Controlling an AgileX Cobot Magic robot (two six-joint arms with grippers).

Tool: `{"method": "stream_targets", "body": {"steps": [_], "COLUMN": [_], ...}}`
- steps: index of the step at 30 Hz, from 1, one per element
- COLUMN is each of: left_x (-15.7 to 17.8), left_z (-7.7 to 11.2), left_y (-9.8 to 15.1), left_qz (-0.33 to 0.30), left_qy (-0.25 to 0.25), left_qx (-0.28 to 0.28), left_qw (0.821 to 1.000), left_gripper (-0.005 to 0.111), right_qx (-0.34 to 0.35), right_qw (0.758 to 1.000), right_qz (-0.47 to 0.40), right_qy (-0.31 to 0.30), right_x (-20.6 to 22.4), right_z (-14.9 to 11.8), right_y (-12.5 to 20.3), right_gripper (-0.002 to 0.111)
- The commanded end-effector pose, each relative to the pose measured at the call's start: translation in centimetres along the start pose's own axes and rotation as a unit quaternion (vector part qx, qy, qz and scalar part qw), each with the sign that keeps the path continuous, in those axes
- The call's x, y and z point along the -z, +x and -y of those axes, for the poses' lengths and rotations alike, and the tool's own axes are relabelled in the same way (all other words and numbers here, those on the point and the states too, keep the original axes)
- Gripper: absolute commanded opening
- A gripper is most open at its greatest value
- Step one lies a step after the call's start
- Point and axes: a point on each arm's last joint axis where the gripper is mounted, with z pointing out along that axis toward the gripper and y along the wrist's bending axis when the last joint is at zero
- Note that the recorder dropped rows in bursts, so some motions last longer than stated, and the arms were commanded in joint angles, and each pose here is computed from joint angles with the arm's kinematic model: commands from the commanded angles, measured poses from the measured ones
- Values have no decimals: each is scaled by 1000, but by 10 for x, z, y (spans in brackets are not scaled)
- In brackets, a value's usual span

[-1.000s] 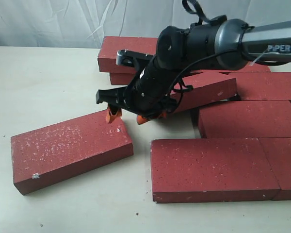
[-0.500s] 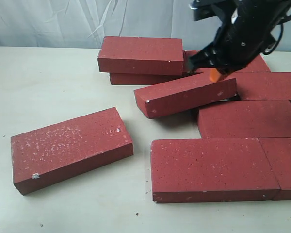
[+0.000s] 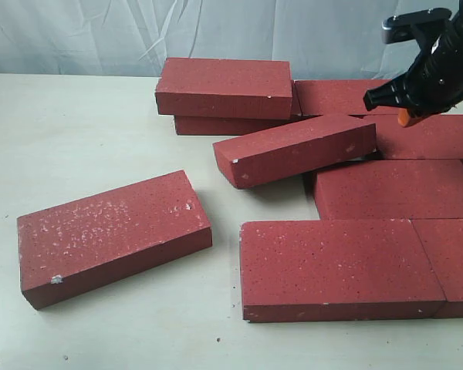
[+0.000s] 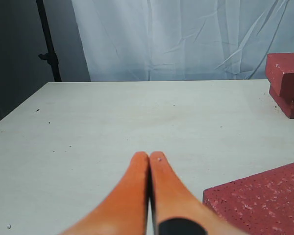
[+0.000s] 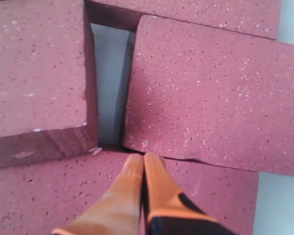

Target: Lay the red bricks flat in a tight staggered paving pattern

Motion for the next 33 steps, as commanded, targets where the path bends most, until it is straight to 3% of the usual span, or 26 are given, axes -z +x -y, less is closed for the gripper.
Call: {"method": "stream_targets", "body": {"steps": [1, 13, 33], "left_x": [0, 0, 0], "left_z": [0, 0, 0], "left_y": [1, 1, 1], "left_qz": [3, 3, 3], "left_qy": [1, 1, 1], "left_qx": [-1, -1, -1], "left_qw": [1000, 1000, 1000], "left_gripper": [0, 0, 0], "right_qx": [19, 39, 126], "right_qw": [1000, 997, 986], "right_qz": [-5, -13, -13], "right_qy": [6, -60, -110], "right_x": [-23, -36, -27], "right_z": [4, -11, -98], "right_y": [-2, -9, -9], "right_gripper": [0, 0, 0]}}
